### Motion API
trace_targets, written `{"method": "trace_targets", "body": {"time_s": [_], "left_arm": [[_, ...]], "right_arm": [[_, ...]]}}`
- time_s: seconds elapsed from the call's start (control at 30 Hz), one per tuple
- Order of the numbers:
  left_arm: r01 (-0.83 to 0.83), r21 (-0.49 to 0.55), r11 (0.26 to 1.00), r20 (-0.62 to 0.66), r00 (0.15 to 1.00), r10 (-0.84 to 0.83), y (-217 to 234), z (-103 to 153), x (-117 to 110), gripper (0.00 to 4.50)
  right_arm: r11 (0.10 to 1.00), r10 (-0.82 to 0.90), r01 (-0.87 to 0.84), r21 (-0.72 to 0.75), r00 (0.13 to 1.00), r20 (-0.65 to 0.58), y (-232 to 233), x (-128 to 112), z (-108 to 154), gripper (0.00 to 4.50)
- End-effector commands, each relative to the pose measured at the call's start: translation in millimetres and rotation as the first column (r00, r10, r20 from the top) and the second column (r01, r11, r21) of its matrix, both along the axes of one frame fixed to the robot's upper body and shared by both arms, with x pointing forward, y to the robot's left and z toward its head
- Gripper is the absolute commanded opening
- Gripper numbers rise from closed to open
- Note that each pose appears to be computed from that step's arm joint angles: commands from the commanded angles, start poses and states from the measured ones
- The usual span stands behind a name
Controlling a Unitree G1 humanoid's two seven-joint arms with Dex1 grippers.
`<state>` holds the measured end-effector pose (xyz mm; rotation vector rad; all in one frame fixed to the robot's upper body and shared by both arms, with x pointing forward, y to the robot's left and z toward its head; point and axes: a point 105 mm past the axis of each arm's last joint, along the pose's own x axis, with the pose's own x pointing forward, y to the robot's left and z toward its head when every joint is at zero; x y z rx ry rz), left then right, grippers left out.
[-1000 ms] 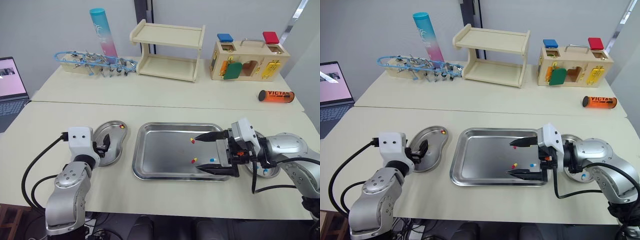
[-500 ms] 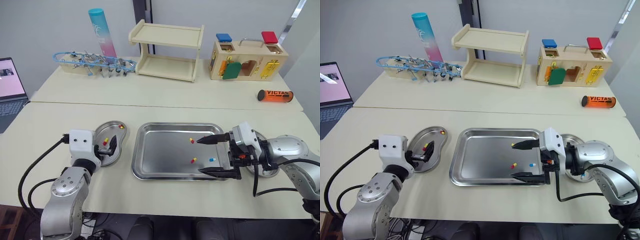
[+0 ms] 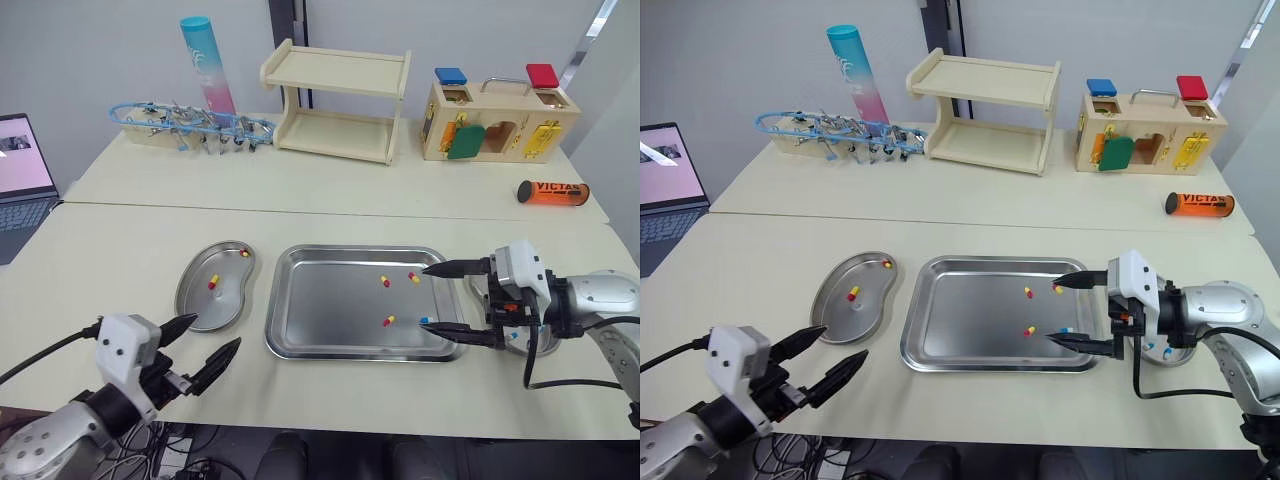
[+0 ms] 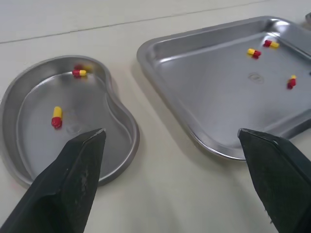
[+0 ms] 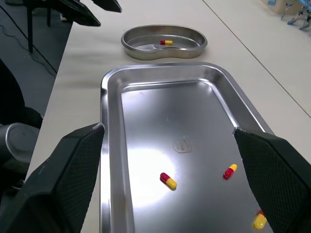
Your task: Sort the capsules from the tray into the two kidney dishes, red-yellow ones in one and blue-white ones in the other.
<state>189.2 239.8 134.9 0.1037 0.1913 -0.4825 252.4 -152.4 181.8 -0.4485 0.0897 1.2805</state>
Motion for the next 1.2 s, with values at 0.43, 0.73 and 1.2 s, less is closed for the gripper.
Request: {"method": "trace_targets", "body": {"time_s": [0.43,0.73,1.2], "left_arm": [[-0.192,0.234,0.953,0.012,0.981,0.195,144.0,17.0,9.4,4.48],[-0.298,0.249,0.922,-0.051,0.946,0.32,180.2,-0.3,8.4,4.48],[-0.291,0.239,0.926,-0.037,0.951,0.308,178.4,6.1,9.9,4.48]], "right_arm": [[0.907,-0.216,0.227,-0.355,0.974,0.069,-134.6,8.0,4.0,4.5],[0.836,-0.385,0.349,-0.425,0.923,0.001,-184.0,-7.3,-18.0,4.5],[0.822,-0.445,0.396,-0.409,0.895,-0.027,-189.0,-4.5,-21.1,4.5]]}}
